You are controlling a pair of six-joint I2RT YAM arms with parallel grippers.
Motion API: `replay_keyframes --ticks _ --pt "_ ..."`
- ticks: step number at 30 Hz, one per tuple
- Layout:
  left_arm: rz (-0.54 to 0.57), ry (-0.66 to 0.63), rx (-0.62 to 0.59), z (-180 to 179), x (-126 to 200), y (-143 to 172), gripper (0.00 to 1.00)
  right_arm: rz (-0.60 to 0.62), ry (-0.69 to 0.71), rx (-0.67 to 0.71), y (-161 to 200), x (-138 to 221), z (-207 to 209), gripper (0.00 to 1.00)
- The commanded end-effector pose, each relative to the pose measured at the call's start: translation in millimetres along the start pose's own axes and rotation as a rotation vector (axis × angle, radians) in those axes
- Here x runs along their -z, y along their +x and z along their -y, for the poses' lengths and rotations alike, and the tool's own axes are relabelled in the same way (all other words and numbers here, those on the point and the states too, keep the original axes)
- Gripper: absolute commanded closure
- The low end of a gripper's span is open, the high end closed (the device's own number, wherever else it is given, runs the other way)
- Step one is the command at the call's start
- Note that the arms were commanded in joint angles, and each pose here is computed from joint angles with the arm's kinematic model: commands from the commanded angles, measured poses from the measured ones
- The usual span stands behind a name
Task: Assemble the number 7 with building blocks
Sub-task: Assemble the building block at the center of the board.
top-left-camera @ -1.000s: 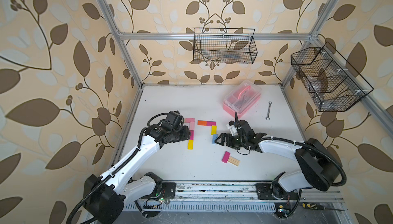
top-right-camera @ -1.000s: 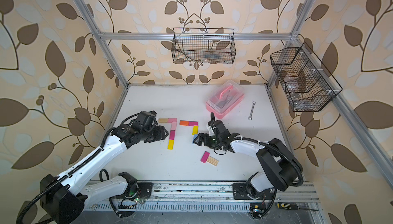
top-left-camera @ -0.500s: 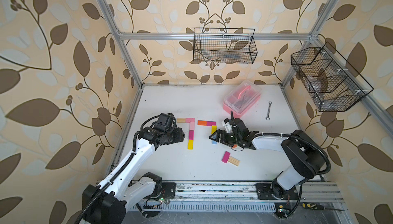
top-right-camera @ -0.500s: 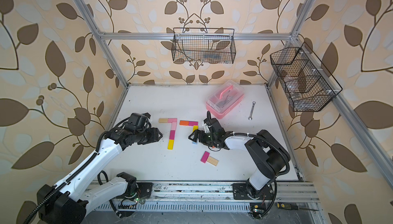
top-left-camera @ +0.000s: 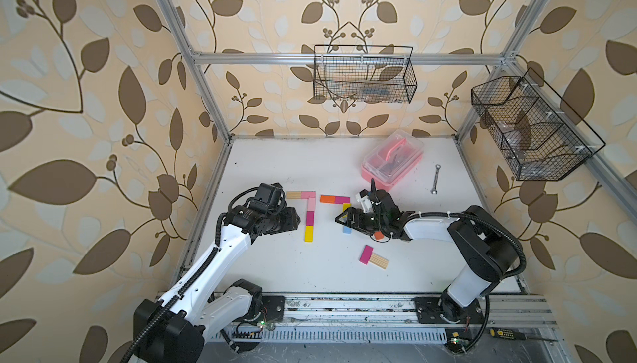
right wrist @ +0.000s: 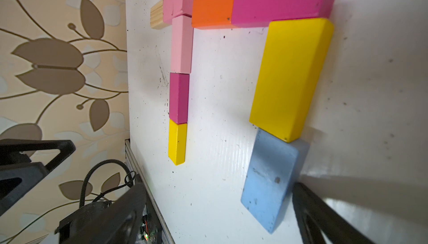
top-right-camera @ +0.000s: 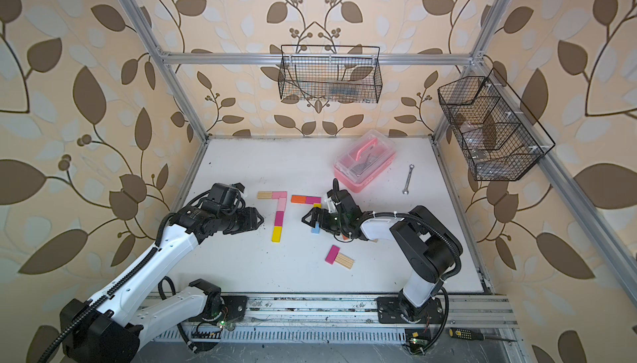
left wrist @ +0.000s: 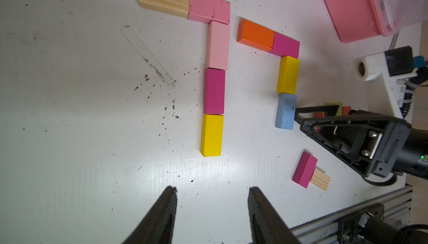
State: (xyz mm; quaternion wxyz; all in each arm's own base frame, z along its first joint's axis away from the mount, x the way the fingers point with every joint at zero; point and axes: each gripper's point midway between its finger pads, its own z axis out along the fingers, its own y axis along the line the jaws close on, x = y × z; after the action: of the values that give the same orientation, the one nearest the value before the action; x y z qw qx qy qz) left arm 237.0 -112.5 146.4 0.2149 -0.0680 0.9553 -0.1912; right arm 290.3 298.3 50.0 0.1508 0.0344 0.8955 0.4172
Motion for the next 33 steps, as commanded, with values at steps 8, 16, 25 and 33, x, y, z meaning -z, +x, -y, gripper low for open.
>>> replay_keyframes --ticks 8,16,25,33 --pt "-0.001 0.005 -0.013 -1 2 2 0.48 -0.03 0.037 -0.039 8 -8 12 0.0" --pt "-0.002 0.005 -0.013 -1 2 2 0.48 -0.03 0.026 -0.054 10 -12 11 0.0" --pt "-0.002 0.008 -0.013 -1 1 3 0.48 0.021 0.062 -0.056 1 3 17 0.0" --pt "-0.023 0.055 -0.031 8 -1 5 0.47 0.146 0.181 0.062 -31 77 10 0.0"
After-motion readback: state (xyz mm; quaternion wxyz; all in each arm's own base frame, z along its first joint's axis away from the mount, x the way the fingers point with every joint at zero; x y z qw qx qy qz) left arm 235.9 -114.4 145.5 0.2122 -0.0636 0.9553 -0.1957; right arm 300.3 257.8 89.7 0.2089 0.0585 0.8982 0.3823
